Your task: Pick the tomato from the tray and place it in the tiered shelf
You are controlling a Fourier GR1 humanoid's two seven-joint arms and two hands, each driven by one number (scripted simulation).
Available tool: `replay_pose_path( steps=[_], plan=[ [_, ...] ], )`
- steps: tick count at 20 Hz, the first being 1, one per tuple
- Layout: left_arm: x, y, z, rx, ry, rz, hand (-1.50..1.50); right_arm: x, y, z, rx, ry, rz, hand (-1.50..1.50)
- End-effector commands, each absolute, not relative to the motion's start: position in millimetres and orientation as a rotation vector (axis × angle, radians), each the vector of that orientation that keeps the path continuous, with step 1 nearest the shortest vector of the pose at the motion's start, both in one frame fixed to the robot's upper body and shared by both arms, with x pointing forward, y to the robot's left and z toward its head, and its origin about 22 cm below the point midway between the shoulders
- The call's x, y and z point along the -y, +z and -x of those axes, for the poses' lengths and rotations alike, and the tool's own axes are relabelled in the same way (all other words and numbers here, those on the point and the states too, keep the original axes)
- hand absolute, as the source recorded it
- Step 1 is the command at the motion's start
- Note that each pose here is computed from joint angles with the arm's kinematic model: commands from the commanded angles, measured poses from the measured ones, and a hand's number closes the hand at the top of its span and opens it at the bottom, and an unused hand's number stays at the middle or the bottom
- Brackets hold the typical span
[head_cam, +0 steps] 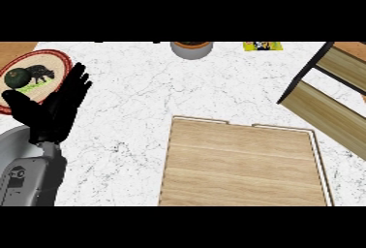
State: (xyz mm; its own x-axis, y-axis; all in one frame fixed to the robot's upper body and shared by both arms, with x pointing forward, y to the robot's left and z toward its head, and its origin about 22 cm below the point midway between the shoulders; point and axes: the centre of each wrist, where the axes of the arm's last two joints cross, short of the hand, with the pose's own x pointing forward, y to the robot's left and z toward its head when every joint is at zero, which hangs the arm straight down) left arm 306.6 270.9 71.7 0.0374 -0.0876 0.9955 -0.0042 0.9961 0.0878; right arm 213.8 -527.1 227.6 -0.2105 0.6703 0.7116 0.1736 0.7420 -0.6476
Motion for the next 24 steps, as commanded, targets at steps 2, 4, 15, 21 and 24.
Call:
replay_pose_path(
  steps=[2,4,15,21,24],
  plan=[
    [-266.2,70.3,-301.0,1.518,-0.073,-0.064,0.00,543.0,214.0,-243.8,1.770,0.505,0.642,1.50],
    [-269.8,59.0,-300.5,1.541,-0.067,-0.085,0.00,556.3,224.0,-241.8,1.739,0.530,0.662,1.50],
    [-284.5,71.9,-307.7,1.542,-0.057,-0.068,0.00,565.9,205.9,-278.8,1.842,0.215,0.756,-1.50],
    [-265.2,69.7,-317.2,1.540,-0.069,-0.067,0.00,590.8,229.8,-264.5,1.886,0.179,0.729,-1.50],
    [-272.5,71.5,-311.4,1.534,-0.063,-0.089,0.00,608.0,222.1,-239.7,1.779,0.246,0.567,-1.50]
  ],
)
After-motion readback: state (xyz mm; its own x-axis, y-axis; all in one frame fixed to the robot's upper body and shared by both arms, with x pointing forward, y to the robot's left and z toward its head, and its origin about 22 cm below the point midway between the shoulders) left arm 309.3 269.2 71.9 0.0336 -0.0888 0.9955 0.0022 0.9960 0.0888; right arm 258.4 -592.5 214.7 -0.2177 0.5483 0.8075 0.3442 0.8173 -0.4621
